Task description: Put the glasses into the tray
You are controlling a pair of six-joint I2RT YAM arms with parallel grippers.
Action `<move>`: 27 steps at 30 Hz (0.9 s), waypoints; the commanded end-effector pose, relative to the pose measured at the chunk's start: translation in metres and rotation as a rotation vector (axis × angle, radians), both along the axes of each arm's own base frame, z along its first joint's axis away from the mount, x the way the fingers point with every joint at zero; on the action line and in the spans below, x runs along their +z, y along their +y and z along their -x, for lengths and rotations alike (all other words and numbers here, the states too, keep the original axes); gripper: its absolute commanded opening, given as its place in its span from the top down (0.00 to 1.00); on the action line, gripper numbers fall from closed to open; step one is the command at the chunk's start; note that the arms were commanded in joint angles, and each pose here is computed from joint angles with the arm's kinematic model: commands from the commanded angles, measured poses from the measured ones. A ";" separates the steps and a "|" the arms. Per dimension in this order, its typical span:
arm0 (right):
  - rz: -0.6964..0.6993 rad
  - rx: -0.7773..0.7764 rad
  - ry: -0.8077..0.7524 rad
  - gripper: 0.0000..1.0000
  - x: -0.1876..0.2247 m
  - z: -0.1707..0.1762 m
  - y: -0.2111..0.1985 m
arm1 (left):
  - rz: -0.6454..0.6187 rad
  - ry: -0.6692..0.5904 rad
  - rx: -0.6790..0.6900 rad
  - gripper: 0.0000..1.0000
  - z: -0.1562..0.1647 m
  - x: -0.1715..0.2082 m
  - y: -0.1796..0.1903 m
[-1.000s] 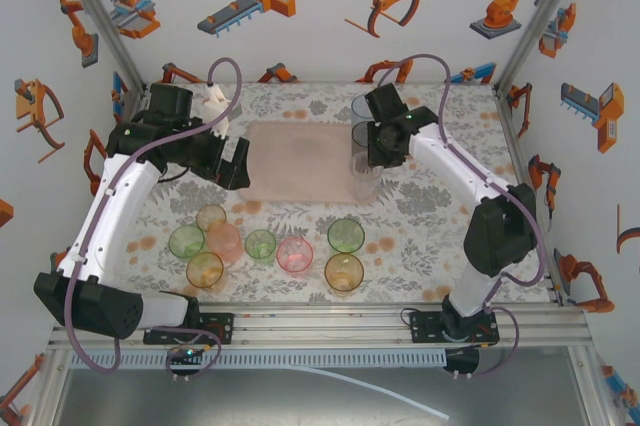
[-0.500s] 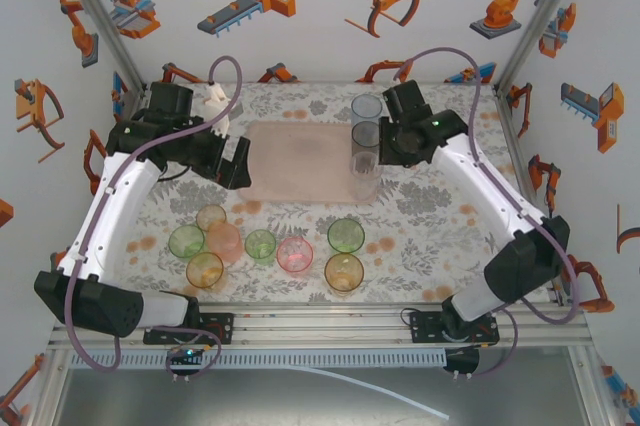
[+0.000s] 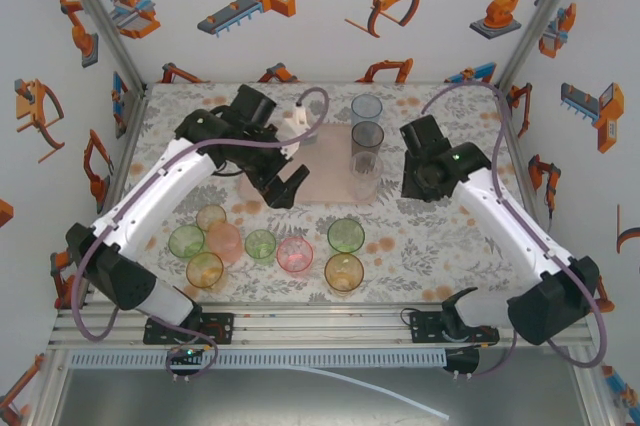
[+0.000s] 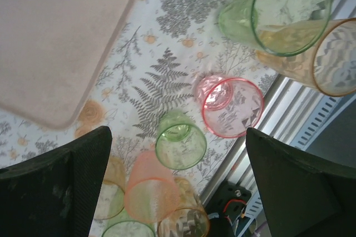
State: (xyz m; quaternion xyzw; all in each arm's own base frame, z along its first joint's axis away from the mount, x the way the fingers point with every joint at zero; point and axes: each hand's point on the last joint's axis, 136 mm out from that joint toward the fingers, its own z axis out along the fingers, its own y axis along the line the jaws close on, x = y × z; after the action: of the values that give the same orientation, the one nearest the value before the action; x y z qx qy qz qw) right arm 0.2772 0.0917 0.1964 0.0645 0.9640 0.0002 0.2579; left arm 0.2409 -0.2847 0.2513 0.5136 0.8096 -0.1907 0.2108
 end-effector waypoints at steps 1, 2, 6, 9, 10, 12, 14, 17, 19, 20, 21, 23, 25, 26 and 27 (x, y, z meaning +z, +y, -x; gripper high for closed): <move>0.016 -0.129 -0.003 0.64 -0.005 0.020 -0.028 | 0.018 0.033 -0.033 0.02 0.016 0.003 -0.026; 0.015 -0.148 -0.005 0.64 -0.006 0.024 -0.034 | 0.028 0.048 -0.033 0.02 0.019 0.001 -0.033; 0.000 -0.234 -0.032 0.65 -0.006 0.039 -0.059 | 0.045 0.070 -0.037 0.02 0.026 -0.010 -0.057; -0.032 -0.275 -0.056 0.65 -0.005 0.049 -0.070 | 0.036 0.055 -0.023 0.04 0.026 -0.020 -0.071; -0.039 -0.281 -0.057 0.65 -0.007 0.051 -0.072 | 0.035 0.047 -0.020 0.05 0.025 -0.022 -0.075; -0.052 -0.287 -0.060 0.65 -0.008 0.055 -0.073 | 0.024 0.041 -0.019 0.06 0.026 -0.029 -0.082; -0.053 -0.289 -0.055 0.65 -0.012 0.059 -0.074 | 0.004 0.030 -0.018 0.09 0.025 -0.039 -0.088; -0.055 -0.289 -0.049 0.65 -0.016 0.062 -0.075 | -0.029 0.026 -0.024 0.13 0.028 -0.054 -0.096; -0.054 -0.294 -0.051 0.65 -0.018 0.064 -0.077 | -0.049 0.028 -0.032 0.14 0.032 -0.063 -0.099; -0.056 -0.293 -0.051 0.65 -0.019 0.065 -0.077 | -0.056 0.029 -0.034 0.14 0.033 -0.067 -0.101; -0.056 -0.294 -0.055 0.65 -0.019 0.065 -0.077 | -0.064 0.024 -0.038 0.15 0.034 -0.071 -0.102; -0.056 -0.293 -0.057 0.65 -0.020 0.067 -0.078 | -0.082 0.004 -0.044 0.17 0.035 -0.077 -0.103; -0.055 -0.292 -0.057 0.65 -0.021 0.067 -0.078 | -0.091 -0.001 -0.048 0.19 0.036 -0.082 -0.105; -0.055 -0.290 -0.056 0.65 -0.021 0.067 -0.078 | -0.093 0.000 -0.048 0.20 0.037 -0.083 -0.106; -0.057 -0.289 -0.057 0.65 -0.021 0.068 -0.078 | -0.098 -0.001 -0.048 0.22 0.037 -0.085 -0.106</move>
State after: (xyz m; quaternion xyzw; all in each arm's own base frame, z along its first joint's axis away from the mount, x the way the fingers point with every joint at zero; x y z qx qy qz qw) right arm 0.2119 0.0168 0.1770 0.2015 0.9389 -0.0068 0.2790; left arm 0.2017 -0.3877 0.1674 0.5463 0.8037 -0.1632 0.1700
